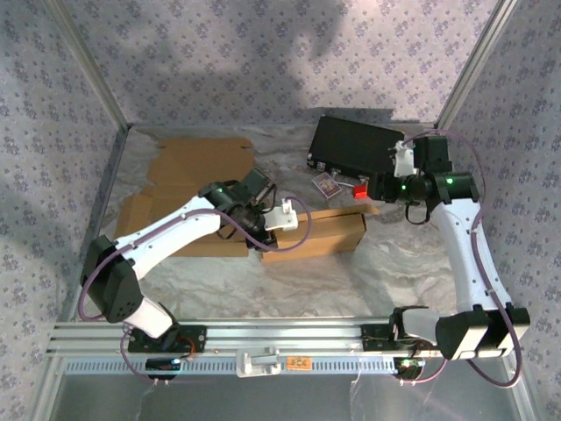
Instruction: Fold the paper box
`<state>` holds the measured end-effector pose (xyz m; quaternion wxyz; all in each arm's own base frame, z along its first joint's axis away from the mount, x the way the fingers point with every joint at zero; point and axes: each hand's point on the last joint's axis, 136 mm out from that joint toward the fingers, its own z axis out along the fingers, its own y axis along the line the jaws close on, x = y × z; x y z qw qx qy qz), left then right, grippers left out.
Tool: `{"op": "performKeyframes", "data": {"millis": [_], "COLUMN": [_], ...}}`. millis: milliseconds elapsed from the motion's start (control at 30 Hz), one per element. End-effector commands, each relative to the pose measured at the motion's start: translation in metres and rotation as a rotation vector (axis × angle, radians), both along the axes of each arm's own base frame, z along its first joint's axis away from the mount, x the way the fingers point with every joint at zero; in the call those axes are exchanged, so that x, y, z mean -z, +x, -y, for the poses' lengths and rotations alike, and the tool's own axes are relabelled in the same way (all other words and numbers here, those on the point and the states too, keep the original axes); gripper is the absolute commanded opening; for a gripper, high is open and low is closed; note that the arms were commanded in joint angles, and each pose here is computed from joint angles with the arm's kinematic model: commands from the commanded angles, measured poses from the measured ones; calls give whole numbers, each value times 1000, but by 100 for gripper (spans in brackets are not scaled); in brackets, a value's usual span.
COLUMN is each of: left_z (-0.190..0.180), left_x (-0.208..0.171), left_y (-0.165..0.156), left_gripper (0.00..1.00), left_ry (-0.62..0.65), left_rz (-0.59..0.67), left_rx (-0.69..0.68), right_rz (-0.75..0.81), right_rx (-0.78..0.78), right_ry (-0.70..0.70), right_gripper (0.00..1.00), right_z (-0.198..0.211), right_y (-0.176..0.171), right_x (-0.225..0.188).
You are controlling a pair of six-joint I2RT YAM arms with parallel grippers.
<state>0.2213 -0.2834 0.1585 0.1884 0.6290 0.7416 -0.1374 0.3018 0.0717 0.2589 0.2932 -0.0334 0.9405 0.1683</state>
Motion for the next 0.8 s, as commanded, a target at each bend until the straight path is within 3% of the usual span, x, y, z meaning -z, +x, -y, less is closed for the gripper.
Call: {"op": "performKeyframes", "data": {"millis": [0, 167, 533, 767], "left_z": [-14, -16, -16, -15], "left_x": [1, 1, 7, 6], "left_y": [-9, -7, -4, -2], "left_gripper": [37, 37, 37, 37], "left_ry": [1, -20, -27, -29], "left_rz": [-45, -66, -80, -80], "left_rx": [36, 56, 52, 42], "right_rz": [8, 15, -15, -38], "right_rx": [-167, -266, -308, -313], "right_ry": [-99, -132, -199, -191], "right_gripper": [45, 42, 50, 47], "right_z": [-6, -18, -15, -17], "right_y": [-14, -21, -12, -7], "right_x": [8, 13, 38, 46]}}
